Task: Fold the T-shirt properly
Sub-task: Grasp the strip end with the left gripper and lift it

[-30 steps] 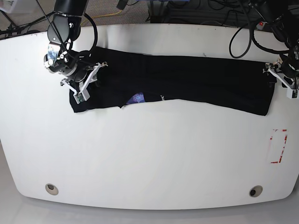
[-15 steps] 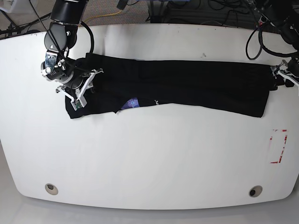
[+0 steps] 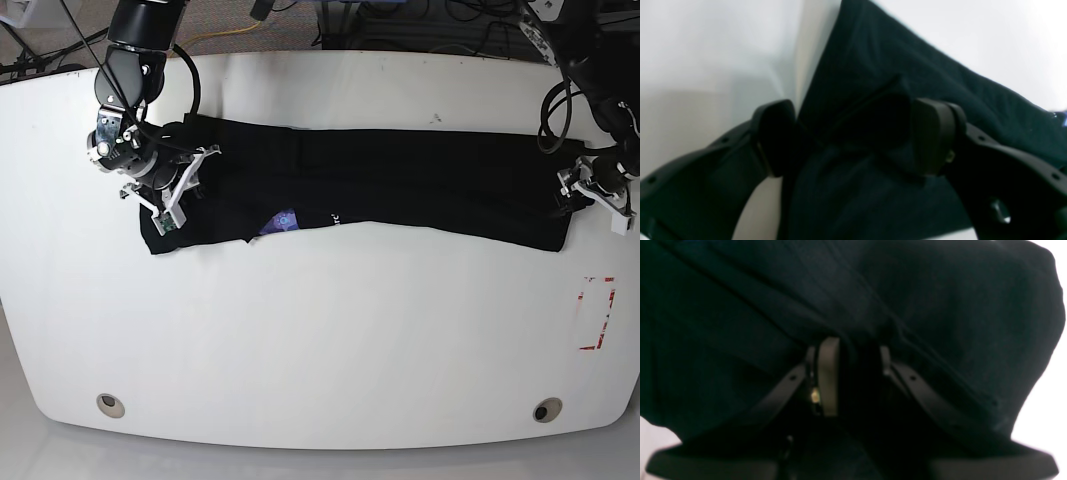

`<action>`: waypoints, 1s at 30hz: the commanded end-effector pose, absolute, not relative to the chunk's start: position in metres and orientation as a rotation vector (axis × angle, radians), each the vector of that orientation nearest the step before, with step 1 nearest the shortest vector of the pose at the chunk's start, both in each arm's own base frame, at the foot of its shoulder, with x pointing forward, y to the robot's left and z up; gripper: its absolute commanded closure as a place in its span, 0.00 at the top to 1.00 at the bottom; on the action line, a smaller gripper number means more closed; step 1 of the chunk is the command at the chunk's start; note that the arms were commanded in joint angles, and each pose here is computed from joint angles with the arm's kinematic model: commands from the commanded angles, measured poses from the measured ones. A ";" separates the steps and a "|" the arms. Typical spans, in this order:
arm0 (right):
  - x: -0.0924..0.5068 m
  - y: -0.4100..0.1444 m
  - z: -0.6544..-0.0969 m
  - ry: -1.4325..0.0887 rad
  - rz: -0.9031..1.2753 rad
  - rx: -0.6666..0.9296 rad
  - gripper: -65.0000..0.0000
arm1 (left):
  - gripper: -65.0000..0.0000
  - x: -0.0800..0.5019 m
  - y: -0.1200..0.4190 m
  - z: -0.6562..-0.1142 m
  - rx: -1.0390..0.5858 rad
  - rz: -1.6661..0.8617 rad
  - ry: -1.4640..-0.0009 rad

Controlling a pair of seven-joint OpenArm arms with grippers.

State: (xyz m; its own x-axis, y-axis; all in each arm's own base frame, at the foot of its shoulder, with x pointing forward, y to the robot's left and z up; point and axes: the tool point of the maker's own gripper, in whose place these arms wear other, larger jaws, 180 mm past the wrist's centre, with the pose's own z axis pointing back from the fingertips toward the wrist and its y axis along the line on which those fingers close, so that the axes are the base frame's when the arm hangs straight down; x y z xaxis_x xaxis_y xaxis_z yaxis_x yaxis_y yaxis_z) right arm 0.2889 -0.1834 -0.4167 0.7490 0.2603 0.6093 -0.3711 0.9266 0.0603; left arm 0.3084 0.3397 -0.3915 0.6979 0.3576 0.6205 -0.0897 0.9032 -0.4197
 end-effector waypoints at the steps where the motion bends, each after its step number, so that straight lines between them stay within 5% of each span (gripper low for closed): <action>1: 0.292 -0.188 -0.412 -0.639 0.358 0.159 0.21 | 0.77 0.317 0.349 -0.381 -0.367 0.255 -0.789; 9: 0.292 -0.188 -0.412 -0.642 0.356 0.162 0.21 | 0.73 0.320 0.325 -0.390 -0.385 0.170 -0.731; 16: 0.292 -0.187 -0.412 -0.642 0.355 0.163 0.21 | 0.19 0.317 0.310 -0.400 -0.390 0.109 -0.680; 18: 0.293 -0.187 -0.412 -0.644 0.355 0.163 0.21 | 0.13 0.317 0.309 -0.400 -0.391 0.109 -0.681; 30: 0.293 -0.179 -0.413 -0.649 0.348 0.182 0.21 | 0.06 0.307 0.288 -0.345 -0.232 -0.100 -0.776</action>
